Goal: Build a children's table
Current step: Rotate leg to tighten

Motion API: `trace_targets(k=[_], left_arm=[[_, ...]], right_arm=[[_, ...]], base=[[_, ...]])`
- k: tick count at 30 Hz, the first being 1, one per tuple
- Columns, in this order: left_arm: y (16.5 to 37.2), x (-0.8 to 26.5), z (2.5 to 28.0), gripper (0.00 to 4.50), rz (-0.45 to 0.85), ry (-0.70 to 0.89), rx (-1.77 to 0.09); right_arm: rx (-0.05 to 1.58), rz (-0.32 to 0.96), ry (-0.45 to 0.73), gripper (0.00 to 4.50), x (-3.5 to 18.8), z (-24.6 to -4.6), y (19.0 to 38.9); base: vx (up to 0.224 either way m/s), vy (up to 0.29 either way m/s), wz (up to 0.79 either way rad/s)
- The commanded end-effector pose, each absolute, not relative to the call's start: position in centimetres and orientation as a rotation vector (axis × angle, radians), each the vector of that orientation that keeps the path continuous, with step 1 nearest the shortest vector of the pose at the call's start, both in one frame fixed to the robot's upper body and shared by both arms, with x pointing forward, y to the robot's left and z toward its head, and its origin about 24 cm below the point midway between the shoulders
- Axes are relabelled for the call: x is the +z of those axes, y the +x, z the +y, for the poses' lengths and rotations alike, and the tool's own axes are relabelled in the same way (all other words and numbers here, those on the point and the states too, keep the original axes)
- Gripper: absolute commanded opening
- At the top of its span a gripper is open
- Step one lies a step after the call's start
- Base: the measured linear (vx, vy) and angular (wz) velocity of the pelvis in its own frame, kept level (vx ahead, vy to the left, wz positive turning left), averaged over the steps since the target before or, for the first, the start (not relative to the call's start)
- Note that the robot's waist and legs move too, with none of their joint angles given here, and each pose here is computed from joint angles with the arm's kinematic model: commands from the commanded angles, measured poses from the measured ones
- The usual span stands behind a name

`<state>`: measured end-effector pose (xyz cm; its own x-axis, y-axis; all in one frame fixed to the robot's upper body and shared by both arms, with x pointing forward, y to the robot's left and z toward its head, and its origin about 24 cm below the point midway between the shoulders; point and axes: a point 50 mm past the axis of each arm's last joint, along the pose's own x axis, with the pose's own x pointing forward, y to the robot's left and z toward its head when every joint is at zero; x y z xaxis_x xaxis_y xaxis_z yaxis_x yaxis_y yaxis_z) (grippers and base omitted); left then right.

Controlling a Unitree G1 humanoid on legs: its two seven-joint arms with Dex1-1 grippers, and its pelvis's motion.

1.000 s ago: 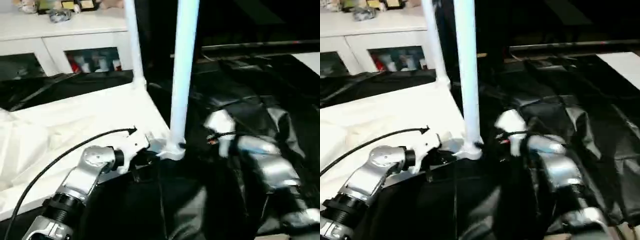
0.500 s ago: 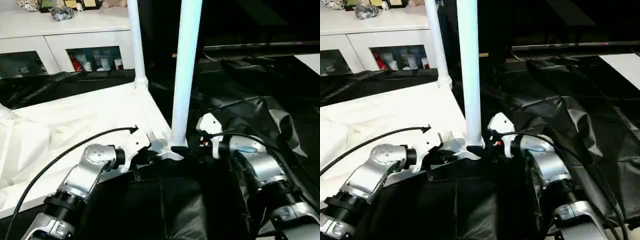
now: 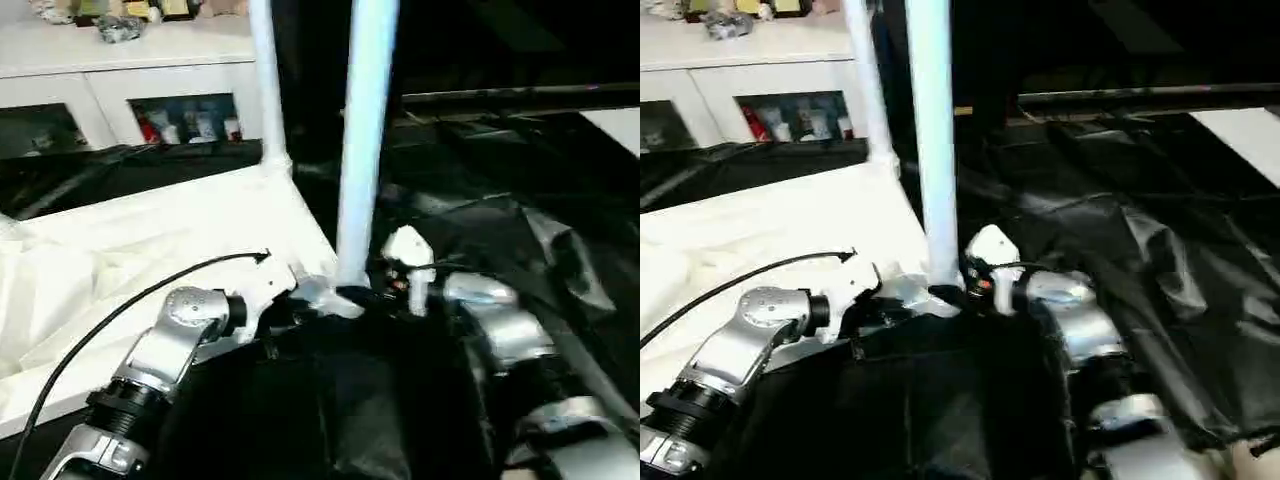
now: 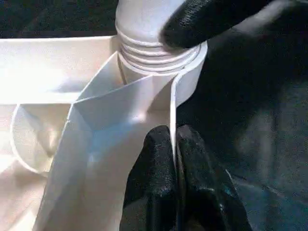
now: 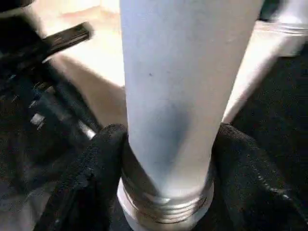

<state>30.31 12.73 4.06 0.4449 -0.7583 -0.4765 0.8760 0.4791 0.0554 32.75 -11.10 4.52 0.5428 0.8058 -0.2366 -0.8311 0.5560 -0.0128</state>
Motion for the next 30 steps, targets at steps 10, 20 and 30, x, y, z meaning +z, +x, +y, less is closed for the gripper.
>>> trace_targets(k=[10,20,30], left_arm=[[33.5,2.4,8.7,0.00,0.435,0.238,-0.657],[33.0,2.9,8.4,0.00,0.367,0.278,-0.832],[30.9,3.6,10.8,0.00,0.328,0.289,-1.131]], right_arm=[[0.593,0.377,-0.054,2.23,1.1,-7.5,33.1],[0.781,0.228,-0.022,3.07,3.8,-7.3,33.4],[1.046,0.223,-0.218,3.69,6.0,-13.1,32.6]], base=[[0.000,0.000,0.00],[0.000,0.000,0.00],[0.000,0.000,0.00]])
